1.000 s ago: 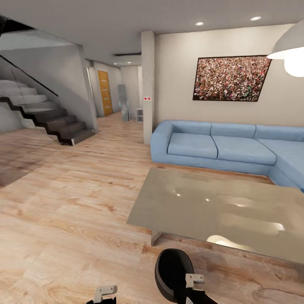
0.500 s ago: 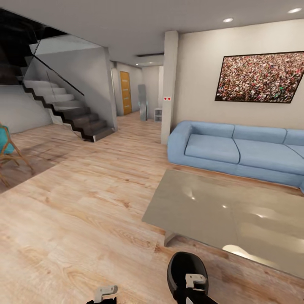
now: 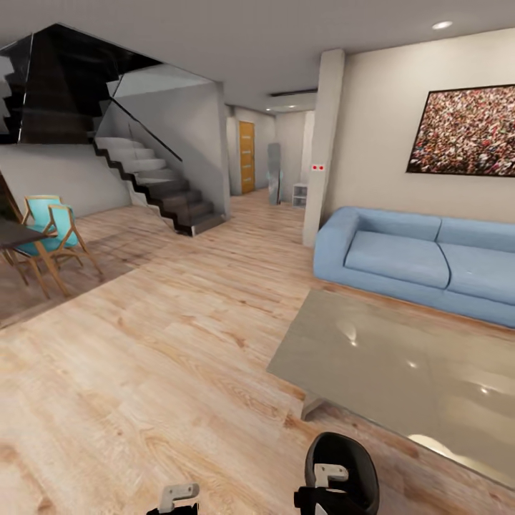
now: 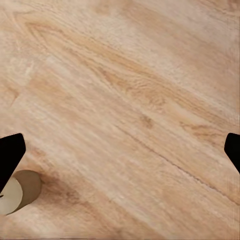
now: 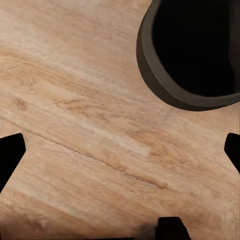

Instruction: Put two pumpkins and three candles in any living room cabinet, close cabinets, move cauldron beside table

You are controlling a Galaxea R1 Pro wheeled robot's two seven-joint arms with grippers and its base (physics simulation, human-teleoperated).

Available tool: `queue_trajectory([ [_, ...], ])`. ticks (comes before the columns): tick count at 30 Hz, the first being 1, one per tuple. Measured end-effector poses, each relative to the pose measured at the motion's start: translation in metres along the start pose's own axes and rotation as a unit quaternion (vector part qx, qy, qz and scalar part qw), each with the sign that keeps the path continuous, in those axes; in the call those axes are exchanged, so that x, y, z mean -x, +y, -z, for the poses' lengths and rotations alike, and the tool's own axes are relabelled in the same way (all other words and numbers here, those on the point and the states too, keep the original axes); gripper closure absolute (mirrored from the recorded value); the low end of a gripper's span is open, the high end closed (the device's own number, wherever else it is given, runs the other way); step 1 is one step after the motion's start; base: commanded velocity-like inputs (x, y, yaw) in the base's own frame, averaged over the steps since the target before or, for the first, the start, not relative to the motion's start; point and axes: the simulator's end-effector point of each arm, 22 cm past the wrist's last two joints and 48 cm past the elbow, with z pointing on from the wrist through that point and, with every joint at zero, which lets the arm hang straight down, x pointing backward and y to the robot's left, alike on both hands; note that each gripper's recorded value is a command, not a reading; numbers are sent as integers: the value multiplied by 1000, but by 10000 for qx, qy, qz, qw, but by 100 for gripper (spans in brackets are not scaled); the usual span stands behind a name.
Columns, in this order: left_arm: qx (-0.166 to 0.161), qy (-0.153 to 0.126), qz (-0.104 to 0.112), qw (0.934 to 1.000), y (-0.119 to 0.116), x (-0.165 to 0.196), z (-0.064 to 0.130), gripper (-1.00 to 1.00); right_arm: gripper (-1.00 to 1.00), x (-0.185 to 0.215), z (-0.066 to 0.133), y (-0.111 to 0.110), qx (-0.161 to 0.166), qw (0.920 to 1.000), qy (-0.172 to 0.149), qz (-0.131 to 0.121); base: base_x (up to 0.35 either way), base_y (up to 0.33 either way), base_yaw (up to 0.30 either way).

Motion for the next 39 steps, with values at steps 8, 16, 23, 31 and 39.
queue_trajectory([
  [8, 4, 0, 0, 10000, 1, 0, 0, -100, -100, 0, 0, 0, 0, 10000, -1, 0, -54, 0, 291],
  [16, 8, 0, 0, 10000, 1, 0, 0, -100, -100, 0, 0, 0, 0, 10000, -1, 0, -32, 1, 291],
  [23, 4, -1, -1, 10000, 1, 0, 0, -100, -100, 0, 0, 0, 0, 10000, -4, -1, -43, 11, 291],
  [31, 2, 0, 6, 10000, 1, 0, 0, -100, -100, 0, 0, 0, 1, 10000, -4, -1, -2, 79, 291],
  [39, 1, 0, 3, 10000, 1, 0, 0, -100, -100, 0, 0, 0, 0, 10000, -3, -1, -19, 14, 291],
])
